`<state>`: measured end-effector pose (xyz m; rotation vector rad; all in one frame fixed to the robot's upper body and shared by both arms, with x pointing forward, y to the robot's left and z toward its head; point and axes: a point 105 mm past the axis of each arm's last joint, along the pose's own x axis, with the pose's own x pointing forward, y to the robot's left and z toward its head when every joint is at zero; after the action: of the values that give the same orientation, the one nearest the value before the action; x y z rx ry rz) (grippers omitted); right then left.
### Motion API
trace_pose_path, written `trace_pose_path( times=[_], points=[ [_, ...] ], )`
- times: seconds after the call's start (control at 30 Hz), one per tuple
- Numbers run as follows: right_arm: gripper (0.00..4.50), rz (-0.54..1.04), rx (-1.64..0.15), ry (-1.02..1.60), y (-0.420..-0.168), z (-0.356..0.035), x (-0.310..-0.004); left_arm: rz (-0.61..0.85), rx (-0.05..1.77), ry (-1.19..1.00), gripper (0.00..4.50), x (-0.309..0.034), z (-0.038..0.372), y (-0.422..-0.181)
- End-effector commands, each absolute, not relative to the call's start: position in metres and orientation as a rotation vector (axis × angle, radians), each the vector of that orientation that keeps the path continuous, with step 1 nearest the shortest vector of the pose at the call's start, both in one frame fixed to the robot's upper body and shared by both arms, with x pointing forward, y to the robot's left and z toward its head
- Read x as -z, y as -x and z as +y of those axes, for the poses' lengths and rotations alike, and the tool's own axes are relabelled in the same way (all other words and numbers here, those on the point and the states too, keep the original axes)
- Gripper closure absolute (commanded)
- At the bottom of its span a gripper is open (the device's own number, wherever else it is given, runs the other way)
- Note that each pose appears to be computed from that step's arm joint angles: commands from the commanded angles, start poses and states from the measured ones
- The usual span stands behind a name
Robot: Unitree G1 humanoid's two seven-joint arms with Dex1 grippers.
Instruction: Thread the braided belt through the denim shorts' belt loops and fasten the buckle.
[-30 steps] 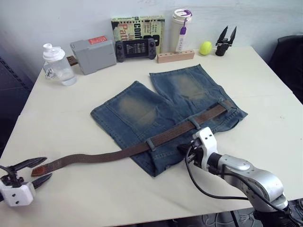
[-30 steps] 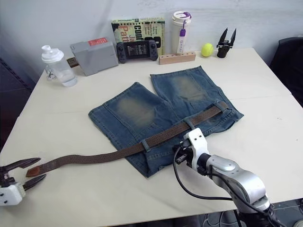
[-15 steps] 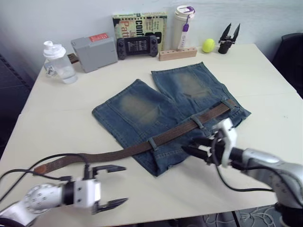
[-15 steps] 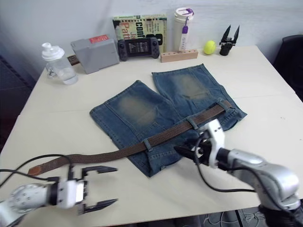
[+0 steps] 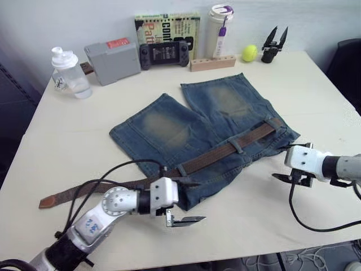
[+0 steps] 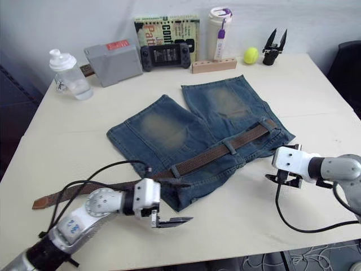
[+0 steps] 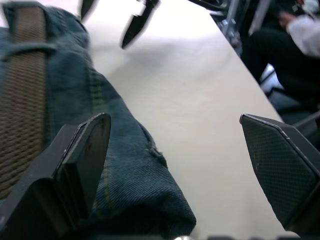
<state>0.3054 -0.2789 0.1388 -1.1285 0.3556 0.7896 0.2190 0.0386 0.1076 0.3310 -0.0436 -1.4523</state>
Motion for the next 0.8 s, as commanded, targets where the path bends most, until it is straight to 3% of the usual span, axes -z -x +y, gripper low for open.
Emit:
trace_pose_path(
  times=[0.03,0.13,0.17,0.27,0.3,0.53,0.7,0.8],
  points=[
    [0.1,0.272,-0.717,1.407,-0.336,-0.288,-0.135,0.015,1.484,-0.378,0.0,-0.088,0.022,-0.231],
    [0.1,0.256,-0.726,1.459,-0.346,-0.288,-0.126,0.047,1.449,-0.487,0.0,-0.074,0.02,-0.248],
    [0.03,0.255,-0.736,1.468,-0.348,-0.287,-0.123,0.049,1.399,-0.555,0.26,-0.068,0.022,-0.258],
    [0.88,0.247,-0.758,1.467,-0.352,-0.284,-0.114,0.029,1.332,-0.679,1.2,-0.062,0.029,-0.272],
    [1.5,0.247,-0.762,1.462,-0.353,-0.284,-0.113,0.024,1.324,-0.692,1.8,-0.062,0.03,-0.273],
    [4.5,0.206,-0.759,1.384,-0.355,-0.276,-0.112,0.043,1.261,-0.781,4.39,-0.057,0.063,-0.275],
    [4.5,0.16,-0.842,1.275,-0.342,-0.253,-0.113,0.111,1.243,-0.821,4.41,-0.046,0.107,-0.268],
    [4.5,0.169,-1.013,1.14,-0.311,-0.215,-0.106,0.201,1.257,-0.954,4.41,-0.032,0.16,-0.262]
  ],
)
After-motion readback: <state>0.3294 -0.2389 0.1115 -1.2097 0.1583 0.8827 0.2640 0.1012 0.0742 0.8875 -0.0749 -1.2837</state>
